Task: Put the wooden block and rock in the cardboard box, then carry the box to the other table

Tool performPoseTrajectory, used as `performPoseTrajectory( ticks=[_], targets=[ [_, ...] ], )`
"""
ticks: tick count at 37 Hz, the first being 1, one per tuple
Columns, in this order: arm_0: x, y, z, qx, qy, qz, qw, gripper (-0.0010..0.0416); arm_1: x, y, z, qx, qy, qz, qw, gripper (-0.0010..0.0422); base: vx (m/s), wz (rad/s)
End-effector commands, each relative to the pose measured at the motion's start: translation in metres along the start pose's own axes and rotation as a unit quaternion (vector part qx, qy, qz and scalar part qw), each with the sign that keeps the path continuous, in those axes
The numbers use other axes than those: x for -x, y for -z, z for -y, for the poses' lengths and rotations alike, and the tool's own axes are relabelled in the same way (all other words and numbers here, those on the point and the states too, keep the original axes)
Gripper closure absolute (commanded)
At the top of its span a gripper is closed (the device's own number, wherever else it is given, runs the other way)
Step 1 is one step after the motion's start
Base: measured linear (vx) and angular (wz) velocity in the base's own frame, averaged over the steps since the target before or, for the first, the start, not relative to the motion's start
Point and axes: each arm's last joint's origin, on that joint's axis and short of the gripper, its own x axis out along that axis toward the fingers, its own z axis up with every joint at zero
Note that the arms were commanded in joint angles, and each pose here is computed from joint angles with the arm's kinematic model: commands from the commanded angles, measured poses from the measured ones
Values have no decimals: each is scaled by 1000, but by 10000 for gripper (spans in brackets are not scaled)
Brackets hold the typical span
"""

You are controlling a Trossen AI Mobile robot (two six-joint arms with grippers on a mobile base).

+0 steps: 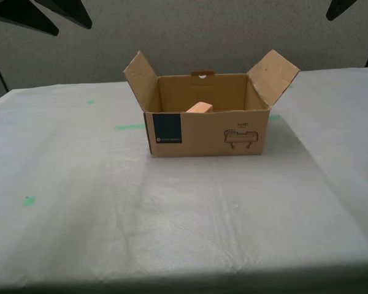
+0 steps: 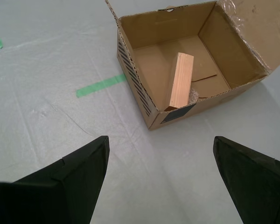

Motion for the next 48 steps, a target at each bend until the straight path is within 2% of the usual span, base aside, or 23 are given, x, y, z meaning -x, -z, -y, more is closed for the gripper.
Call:
performPoseTrajectory(
  ticks=[1,48],
  targets=[
    [0,0,0,-2,1,2,1000,7,0,0,0,-2,1,0,1000,110,0,0],
    [0,0,0,-2,1,1,1000,7,0,1,0,-3,0,-5,1000,110,0,0]
  ],
)
